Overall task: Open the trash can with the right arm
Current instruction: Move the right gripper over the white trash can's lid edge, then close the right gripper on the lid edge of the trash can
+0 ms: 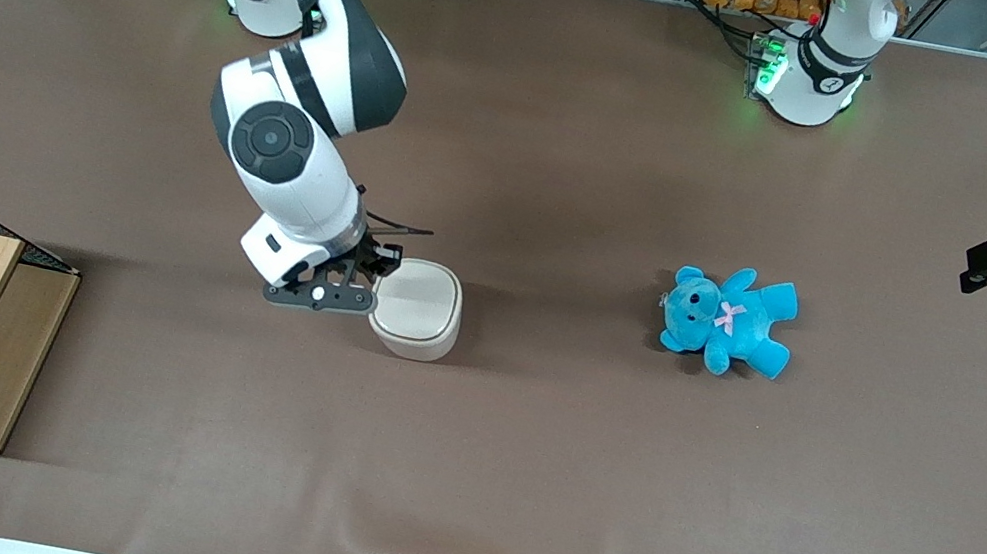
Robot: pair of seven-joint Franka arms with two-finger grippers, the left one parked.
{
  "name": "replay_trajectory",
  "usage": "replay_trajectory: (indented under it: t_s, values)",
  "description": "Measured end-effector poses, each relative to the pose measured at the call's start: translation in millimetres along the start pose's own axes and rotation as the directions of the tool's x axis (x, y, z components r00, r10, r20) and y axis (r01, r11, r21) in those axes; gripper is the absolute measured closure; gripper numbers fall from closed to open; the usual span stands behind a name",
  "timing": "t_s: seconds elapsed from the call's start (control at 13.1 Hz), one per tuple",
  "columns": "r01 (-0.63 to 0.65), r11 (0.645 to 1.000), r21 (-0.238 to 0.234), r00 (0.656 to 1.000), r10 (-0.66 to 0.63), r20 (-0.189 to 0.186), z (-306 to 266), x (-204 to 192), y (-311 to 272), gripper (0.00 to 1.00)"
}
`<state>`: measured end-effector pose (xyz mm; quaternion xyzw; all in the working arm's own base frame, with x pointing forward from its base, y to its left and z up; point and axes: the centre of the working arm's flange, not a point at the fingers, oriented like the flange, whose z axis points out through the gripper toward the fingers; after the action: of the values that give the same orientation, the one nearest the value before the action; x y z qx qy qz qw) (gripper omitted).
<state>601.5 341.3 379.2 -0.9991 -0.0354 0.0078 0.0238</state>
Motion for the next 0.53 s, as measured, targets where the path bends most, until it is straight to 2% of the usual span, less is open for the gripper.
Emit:
replay_trajectory:
  t_s: [0.31,0.53]
  values:
    - [0.014,1.0,-0.01,1.0,-0.014,-0.015,25,6,-5,0.73]
    - [0.02,1.0,-0.008,1.0,-0.02,-0.012,38,6,-9,0.74]
